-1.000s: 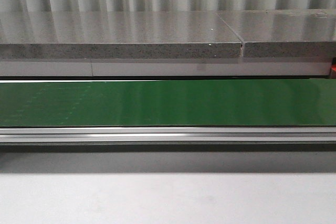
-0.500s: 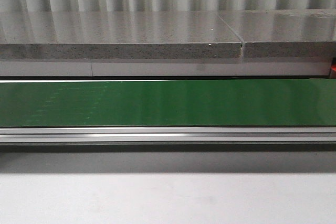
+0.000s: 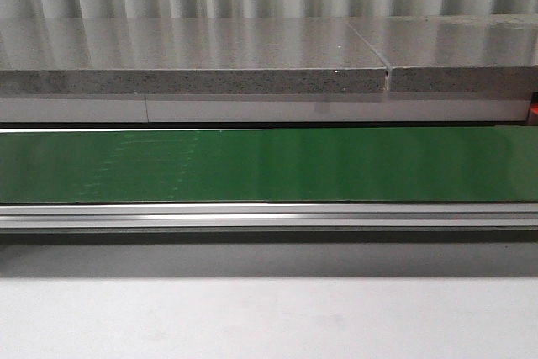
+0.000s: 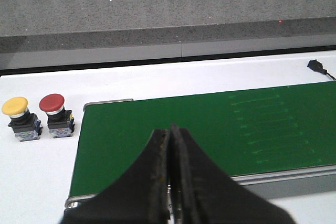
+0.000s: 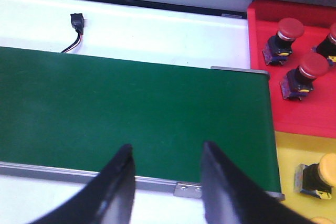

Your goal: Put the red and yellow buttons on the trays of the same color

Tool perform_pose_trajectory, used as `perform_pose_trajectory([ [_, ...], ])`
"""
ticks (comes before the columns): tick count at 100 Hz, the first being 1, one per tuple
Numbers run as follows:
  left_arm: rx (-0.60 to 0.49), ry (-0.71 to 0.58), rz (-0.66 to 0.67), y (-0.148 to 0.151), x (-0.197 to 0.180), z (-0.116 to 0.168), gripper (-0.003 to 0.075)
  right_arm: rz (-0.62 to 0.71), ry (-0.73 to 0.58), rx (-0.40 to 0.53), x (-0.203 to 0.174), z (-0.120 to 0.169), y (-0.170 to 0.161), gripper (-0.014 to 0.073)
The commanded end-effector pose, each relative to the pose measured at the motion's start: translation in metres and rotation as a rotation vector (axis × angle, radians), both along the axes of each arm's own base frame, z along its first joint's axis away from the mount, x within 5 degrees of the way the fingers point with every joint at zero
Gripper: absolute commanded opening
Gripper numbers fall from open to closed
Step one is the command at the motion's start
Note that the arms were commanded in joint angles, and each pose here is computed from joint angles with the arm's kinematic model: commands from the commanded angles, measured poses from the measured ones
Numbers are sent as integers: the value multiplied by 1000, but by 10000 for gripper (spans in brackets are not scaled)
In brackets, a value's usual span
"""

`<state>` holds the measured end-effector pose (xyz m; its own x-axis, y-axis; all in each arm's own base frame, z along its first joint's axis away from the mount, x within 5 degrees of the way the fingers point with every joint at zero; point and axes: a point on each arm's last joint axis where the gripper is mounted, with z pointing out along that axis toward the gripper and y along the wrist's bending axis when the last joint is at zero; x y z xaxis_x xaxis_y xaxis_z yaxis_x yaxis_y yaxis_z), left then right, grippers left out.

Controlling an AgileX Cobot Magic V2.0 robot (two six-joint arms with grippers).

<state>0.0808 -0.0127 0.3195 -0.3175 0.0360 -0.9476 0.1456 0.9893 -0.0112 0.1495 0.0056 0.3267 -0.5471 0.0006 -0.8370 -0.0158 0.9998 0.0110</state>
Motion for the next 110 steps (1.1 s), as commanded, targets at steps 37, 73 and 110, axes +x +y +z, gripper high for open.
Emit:
perform_pose_trajectory([
  [37,-32,-95,3,0,1,15,-20,10,-110,-9,2,15,0,-67],
  [73,-32,-95,3,0,1,15,-20,10,-110,-9,2,15,0,-67],
  [110,-35,-89,1,-1,1,14,34,10,-110,-9,2,15,0,-67],
])
